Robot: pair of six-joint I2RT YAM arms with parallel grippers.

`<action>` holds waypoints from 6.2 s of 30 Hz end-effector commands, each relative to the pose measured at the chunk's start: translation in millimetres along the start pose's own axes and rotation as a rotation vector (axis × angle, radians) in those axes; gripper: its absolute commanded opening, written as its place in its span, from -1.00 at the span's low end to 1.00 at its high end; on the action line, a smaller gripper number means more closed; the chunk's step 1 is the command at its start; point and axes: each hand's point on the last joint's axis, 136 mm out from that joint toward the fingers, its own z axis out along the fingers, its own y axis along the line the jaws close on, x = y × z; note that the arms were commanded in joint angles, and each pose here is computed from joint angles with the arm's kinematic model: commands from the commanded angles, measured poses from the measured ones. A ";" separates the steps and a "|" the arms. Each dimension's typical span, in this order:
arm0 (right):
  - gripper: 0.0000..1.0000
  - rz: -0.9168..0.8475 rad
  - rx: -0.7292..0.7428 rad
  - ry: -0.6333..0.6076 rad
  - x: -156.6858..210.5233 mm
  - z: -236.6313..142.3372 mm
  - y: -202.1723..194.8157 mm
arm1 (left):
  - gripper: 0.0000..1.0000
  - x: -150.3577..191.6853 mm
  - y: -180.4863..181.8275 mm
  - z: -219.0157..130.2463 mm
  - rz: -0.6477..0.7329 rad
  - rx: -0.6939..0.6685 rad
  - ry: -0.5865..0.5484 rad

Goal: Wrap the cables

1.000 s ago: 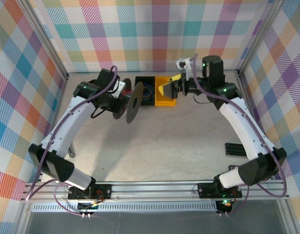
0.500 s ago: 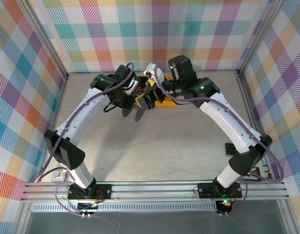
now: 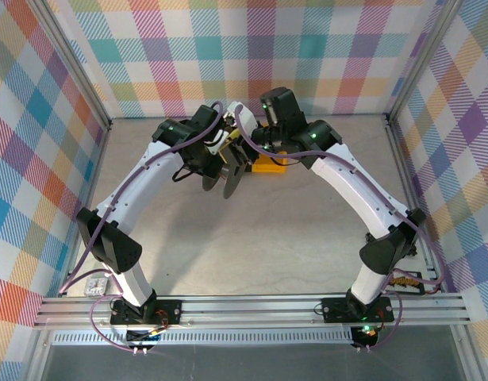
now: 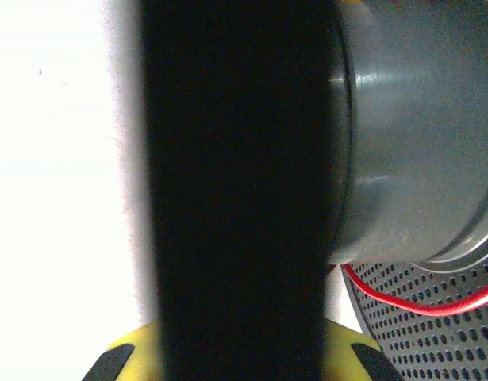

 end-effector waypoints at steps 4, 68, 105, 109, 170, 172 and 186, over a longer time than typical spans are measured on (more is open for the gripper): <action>-0.26 -0.010 0.033 -0.009 -7.5 -0.8 -3.8 | -1.00 -13.1 -7.3 -14.4 0.004 0.015 -0.056; -1.00 0.737 -0.129 -0.147 249.9 21.0 28.8 | -1.00 -92.3 23.8 -161.9 -0.390 0.588 -0.691; -1.00 0.872 -0.259 -0.333 129.5 -37.5 -219.8 | -1.00 101.9 -64.8 -108.1 0.286 0.535 -0.156; -1.00 0.851 -0.193 -0.303 119.6 -48.0 -217.9 | -1.00 112.2 -43.6 -71.1 0.316 0.310 -0.028; -1.00 0.162 -0.488 -0.171 37.8 -87.6 22.2 | -1.00 110.4 -30.9 72.8 0.831 -0.195 0.279; -1.00 0.162 -0.502 -0.146 40.9 -81.8 26.9 | -1.00 106.0 -33.6 69.8 0.825 -0.184 0.264; -1.00 0.103 -0.493 -0.044 45.3 -44.9 42.8 | -1.00 86.2 -46.7 63.3 0.805 -0.146 0.231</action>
